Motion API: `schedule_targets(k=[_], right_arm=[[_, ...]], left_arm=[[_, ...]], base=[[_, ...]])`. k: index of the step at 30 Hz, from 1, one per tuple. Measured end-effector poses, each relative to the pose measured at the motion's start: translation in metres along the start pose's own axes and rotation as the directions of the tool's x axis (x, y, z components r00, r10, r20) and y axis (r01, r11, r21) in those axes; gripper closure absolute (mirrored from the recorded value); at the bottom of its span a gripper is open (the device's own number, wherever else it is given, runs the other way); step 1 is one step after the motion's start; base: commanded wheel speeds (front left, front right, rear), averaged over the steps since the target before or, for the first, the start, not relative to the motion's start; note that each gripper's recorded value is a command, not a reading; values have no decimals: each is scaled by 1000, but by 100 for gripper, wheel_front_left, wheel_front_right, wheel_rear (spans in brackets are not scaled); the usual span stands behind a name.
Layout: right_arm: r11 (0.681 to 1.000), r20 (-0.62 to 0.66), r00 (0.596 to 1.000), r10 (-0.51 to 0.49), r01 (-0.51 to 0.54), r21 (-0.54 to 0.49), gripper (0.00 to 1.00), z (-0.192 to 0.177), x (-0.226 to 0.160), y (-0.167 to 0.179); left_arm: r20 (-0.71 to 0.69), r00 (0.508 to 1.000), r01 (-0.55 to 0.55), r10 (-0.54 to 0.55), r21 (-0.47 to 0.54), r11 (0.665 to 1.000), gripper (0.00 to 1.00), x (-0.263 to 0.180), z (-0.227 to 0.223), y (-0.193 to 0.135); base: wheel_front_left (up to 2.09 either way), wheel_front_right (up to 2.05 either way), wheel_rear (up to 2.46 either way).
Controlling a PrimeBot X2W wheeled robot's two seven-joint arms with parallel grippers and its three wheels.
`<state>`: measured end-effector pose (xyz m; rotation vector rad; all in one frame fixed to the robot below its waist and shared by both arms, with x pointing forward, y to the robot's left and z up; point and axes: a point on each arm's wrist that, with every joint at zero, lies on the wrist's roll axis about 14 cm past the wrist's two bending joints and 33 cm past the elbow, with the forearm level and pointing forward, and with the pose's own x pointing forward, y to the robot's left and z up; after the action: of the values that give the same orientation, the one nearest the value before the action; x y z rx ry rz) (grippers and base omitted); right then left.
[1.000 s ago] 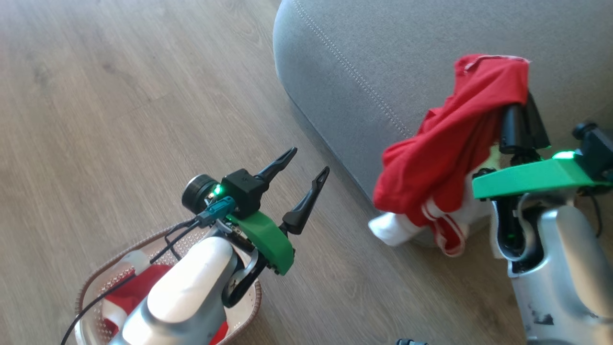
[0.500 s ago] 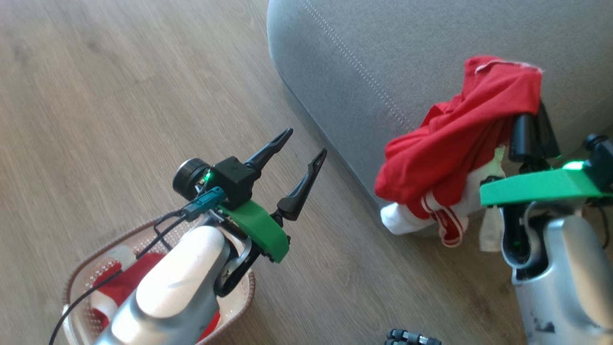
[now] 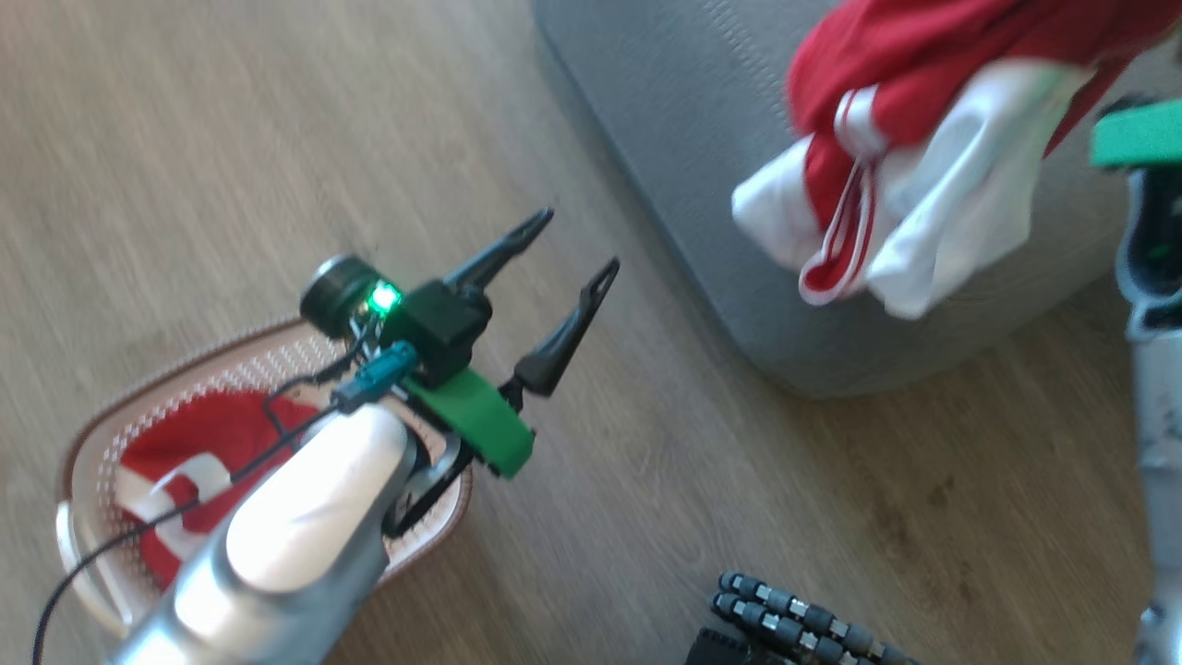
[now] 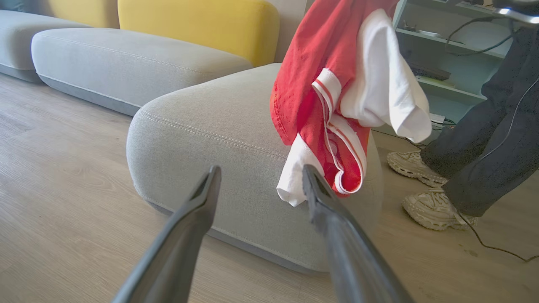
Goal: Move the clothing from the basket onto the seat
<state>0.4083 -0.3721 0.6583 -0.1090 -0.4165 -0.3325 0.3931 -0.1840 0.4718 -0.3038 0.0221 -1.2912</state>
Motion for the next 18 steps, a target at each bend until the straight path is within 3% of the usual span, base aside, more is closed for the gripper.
schedule_targets(k=[8, 18], right_arm=[[995, -15, 1000, 14, -15, -101, 100, -33, 61, 0], [969, 5, 997, -77, 76, -237, 100, -56, 134, -32]], left_arm=[[-12, 998, -66, 66, -12, 998, 0, -15, -22, 45], [-62, 989, -141, 136, -73, 987, 0, -39, -64, 79]], base=[[0, 0, 0], [0, 0, 0]])
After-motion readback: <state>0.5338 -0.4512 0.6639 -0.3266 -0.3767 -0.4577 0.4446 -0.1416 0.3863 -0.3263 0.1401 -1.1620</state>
